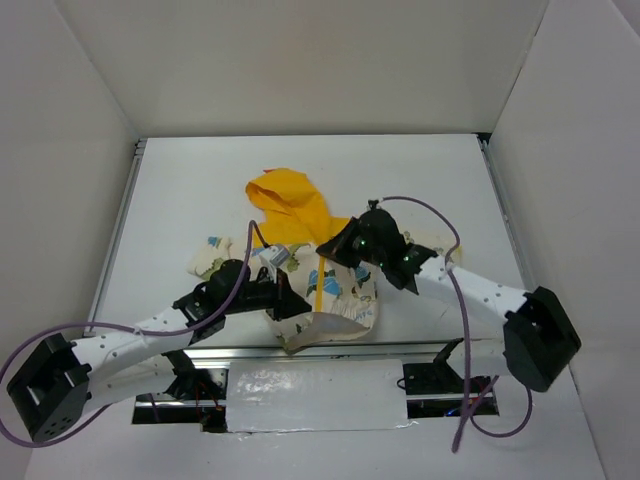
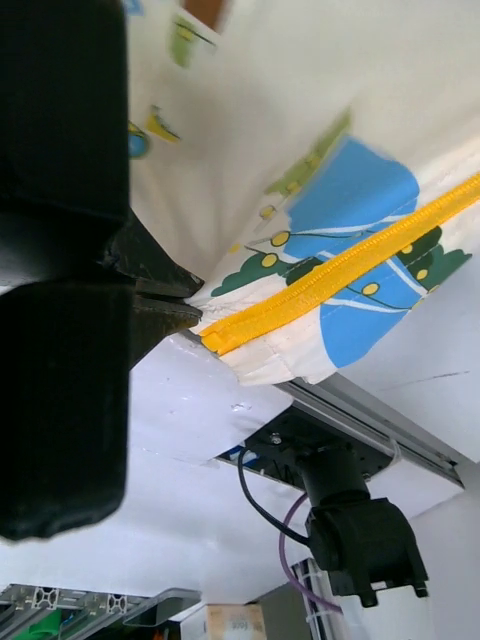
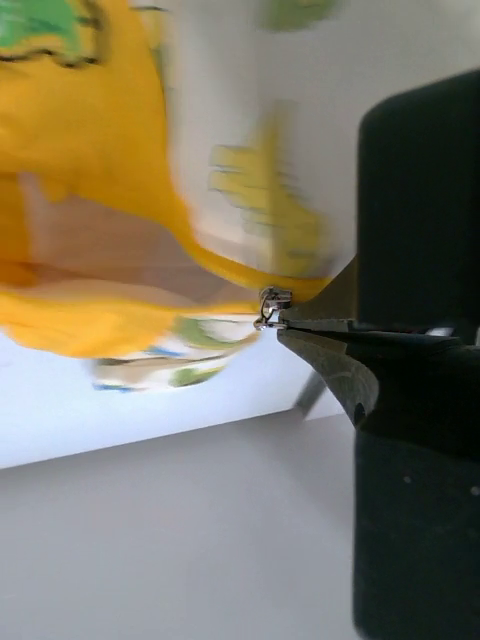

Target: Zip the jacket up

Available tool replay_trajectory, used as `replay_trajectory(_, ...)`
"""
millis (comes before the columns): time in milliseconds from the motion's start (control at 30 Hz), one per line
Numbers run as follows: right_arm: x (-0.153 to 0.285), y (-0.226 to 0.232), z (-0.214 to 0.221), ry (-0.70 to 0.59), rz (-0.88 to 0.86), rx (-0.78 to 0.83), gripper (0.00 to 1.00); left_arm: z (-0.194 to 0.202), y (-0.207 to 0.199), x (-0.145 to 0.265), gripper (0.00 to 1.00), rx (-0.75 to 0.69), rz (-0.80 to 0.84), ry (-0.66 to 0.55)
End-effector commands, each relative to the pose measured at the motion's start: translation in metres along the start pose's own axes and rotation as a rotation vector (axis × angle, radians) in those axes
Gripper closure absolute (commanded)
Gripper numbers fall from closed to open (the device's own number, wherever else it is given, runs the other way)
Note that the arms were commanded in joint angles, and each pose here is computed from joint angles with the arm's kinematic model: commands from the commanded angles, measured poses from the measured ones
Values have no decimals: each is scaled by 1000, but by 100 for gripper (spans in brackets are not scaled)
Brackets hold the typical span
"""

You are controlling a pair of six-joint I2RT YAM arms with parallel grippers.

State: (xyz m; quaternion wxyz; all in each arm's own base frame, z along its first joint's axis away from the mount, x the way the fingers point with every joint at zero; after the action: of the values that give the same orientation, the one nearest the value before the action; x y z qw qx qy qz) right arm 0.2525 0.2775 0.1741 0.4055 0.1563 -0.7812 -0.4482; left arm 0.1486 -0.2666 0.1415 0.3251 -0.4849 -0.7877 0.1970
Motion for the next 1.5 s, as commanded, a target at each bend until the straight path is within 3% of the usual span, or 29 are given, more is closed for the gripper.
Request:
replay_trajectory(0, -21, 53, -84, -153, -111, 22, 100, 9, -15, 6, 100, 13, -11, 39)
replay_trajectory(167, -70, 56, -179, -234, -38, -19, 100, 28, -5, 16, 100, 57, -97, 58)
replay_trajectory(267, -86, 51, -238, -309, 25, -35, 100, 32, 17, 22, 100, 84, -239, 40)
replay_trajectory(400, -79, 71, -295, -377, 67, 18, 100, 13, 36, 21, 100, 91, -398, -26)
replay_trajectory(533, -47, 135, -331, -469, -18, 156, 100, -16, 47, 17, 100, 67, -517, -100)
replay_trajectory(667, -45, 152, -329, -416, -72, 237, 100, -39, 46, 11, 100, 54, -568, -118)
replay_trajectory(700, -43, 155, -326, -404, -92, 251, 100, -40, 46, 12, 95, 60, -580, -113)
replay_trajectory(733, -48, 151, -320, -364, -103, 259, 94, -50, 47, 13, 84, 66, -615, -134)
replay_trajectory(767, -48, 151, -317, -351, -116, 266, 80, -52, 48, 15, 68, 85, -642, -143)
replay_trajectory(800, -45, 153, -317, -347, -131, 280, 38, -48, 54, 22, 25, 96, -697, -123)
replay_trajectory(833, -42, 157, -315, -340, -143, 289, 23, -59, 52, 28, 1, 104, -728, -162)
replay_trajectory(867, -38, 159, -313, -337, -145, 306, 7, -63, 51, 33, 1, 111, -746, -178)
replay_trajectory(900, -30, 166, -314, -346, -156, 321, 7, -61, 54, 41, 1, 110, -782, -167)
replay_trajectory(1100, 39, 178, -313, -454, -40, 381, 3, -100, 50, 99, 1, 173, -945, -363)
replay_trajectory(1333, 137, 141, -213, -472, 98, 576, 0, -147, 77, 187, 1, 256, -1132, -510)
replay_trajectory(1467, 214, 102, -167, -532, 117, 570, 0, -177, 70, 252, 1, 246, -1282, -619)
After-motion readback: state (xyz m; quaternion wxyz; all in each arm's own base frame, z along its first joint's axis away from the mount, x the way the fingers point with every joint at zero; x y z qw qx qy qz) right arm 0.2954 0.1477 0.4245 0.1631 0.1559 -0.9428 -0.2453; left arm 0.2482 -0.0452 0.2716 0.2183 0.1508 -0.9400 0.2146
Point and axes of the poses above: each gripper's point midway between its finger pads, its own x axis back along the fingers, its own y axis along the line the jaws close on, z = x × y, the point moved 2 cm from there along x, back along the fingers, and after that the axes turned 1 degree about -x, right-handed, at the moved point
